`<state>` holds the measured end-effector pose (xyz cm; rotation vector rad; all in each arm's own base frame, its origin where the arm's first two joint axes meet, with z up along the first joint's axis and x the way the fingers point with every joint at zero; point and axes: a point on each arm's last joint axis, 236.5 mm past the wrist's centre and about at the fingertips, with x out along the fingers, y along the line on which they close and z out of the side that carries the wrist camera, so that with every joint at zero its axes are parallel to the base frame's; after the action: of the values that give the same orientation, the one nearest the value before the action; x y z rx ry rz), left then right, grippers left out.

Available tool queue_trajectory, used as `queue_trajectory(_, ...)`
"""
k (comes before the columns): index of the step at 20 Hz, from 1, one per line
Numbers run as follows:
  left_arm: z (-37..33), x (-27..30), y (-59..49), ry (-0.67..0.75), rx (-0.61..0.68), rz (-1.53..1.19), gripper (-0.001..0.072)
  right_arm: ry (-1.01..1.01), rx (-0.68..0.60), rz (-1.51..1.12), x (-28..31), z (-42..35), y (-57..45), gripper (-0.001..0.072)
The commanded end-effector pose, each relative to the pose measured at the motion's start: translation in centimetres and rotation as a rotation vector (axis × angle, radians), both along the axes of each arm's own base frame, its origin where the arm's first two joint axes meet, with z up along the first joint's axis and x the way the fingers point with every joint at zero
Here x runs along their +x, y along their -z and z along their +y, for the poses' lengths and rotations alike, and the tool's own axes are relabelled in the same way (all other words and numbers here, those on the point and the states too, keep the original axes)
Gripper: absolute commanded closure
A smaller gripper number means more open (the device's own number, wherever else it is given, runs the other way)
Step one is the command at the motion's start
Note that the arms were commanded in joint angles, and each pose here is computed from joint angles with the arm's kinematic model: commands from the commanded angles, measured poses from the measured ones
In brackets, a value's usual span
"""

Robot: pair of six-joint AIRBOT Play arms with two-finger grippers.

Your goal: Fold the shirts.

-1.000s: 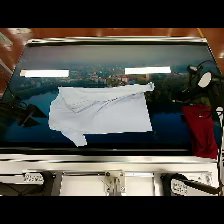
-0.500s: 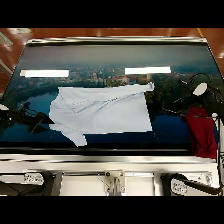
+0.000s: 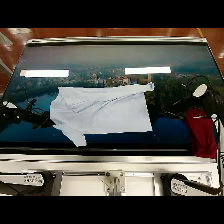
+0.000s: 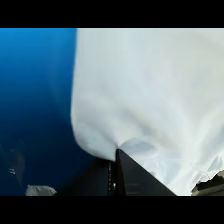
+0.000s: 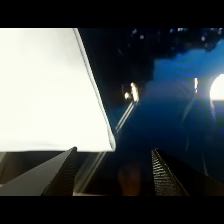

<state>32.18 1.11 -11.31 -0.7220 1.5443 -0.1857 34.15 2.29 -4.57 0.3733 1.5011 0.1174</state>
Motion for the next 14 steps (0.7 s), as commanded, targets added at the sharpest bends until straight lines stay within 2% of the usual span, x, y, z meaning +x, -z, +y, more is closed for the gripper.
queue_trajectory(1, -0.5, -0.2, -1.1, 0.048, -0.006, -0.029, 0.0668, 0.005, 0.079, 0.11, -3.4, 0.7, 1.7, 0.0117)
queue_trajectory(3, -0.4, 0.0, -2.1, 0.063, 0.005, -0.062, 0.0668, 0.077, 0.161, 0.17, -5.3, 1.4, 3.2, 0.0052)
queue_trajectory(7, -0.3, 0.4, -4.0, 0.072, 0.031, -0.12, 0.0668, 0.137, 0.183, 0.177, -6.3, 2.3, 5.5, 0.0053)
queue_trajectory(14, -0.5, 0.1, -4.6, 0.082, 0.025, -0.123, 0.0668, 0.156, 0.197, 0.121, -3.5, 7.4, 8.6, 0.0056)
